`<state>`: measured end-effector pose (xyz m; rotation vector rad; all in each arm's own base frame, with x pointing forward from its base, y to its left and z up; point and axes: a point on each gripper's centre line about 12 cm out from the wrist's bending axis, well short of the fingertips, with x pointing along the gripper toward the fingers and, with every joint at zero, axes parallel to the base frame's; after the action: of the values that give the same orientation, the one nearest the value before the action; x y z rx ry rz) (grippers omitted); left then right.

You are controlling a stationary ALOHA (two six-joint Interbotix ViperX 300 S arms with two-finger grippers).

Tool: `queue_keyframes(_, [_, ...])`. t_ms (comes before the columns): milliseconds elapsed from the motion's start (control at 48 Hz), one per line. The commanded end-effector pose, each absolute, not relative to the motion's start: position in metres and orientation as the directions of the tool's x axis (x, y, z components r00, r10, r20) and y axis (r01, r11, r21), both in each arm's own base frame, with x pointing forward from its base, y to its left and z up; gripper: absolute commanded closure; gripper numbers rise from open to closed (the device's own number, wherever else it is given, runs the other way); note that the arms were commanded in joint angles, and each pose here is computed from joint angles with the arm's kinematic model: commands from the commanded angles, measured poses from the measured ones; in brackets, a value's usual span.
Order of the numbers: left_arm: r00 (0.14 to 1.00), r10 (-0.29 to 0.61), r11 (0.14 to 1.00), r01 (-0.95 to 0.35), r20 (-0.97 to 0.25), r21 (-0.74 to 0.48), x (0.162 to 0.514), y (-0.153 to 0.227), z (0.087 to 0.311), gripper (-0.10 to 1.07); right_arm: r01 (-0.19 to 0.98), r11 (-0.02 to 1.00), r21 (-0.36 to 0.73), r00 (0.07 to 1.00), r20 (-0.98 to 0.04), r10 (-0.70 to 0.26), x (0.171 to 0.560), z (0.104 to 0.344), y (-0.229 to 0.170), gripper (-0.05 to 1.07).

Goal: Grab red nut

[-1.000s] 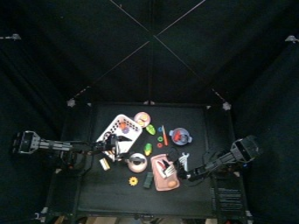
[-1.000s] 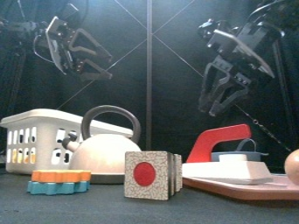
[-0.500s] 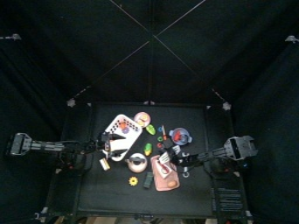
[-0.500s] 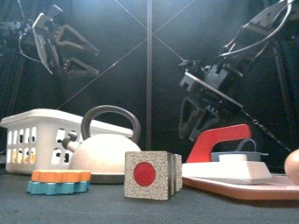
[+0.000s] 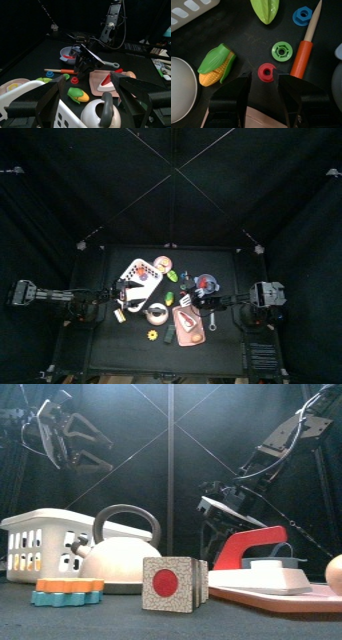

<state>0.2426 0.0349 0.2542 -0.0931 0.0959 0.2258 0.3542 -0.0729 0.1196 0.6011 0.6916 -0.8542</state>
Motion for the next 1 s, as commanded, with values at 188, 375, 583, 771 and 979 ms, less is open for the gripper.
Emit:
queue_keyframes(188, [0.971,0.224,0.970,-0.231,-0.087,-0.080,0.244,0.036,0.259,-0.06,0.833,0.511,0.212,0.473,-0.750,-0.461,0.362,0.117,-0.081,0.25])
queue_keyframes(375, [0.970,0.225,0.969,-0.232,-0.089,-0.081,0.244,0.036,0.259,-0.06,0.833,0.512,0.209,0.467,-0.762,-0.448,0.364,0.109,-0.083,0.25])
queue_keyframes(583, [0.970,0.226,0.969,-0.233,-0.090,-0.079,0.244,0.036,0.258,-0.06,0.836,0.508,0.209,0.461,-0.770,-0.442,0.364,0.105,-0.084,0.25])
queue_keyframes(771, [0.970,0.225,0.969,-0.232,-0.092,-0.080,0.243,0.036,0.257,-0.06,0.833,0.511,0.210,0.465,-0.767,-0.443,0.365,0.106,-0.084,0.25])
queue_keyframes(979, [0.970,0.226,0.969,-0.233,-0.090,-0.079,0.244,0.036,0.258,-0.06,0.834,0.510,0.209,0.463,-0.768,-0.442,0.364,0.105,-0.084,0.25])
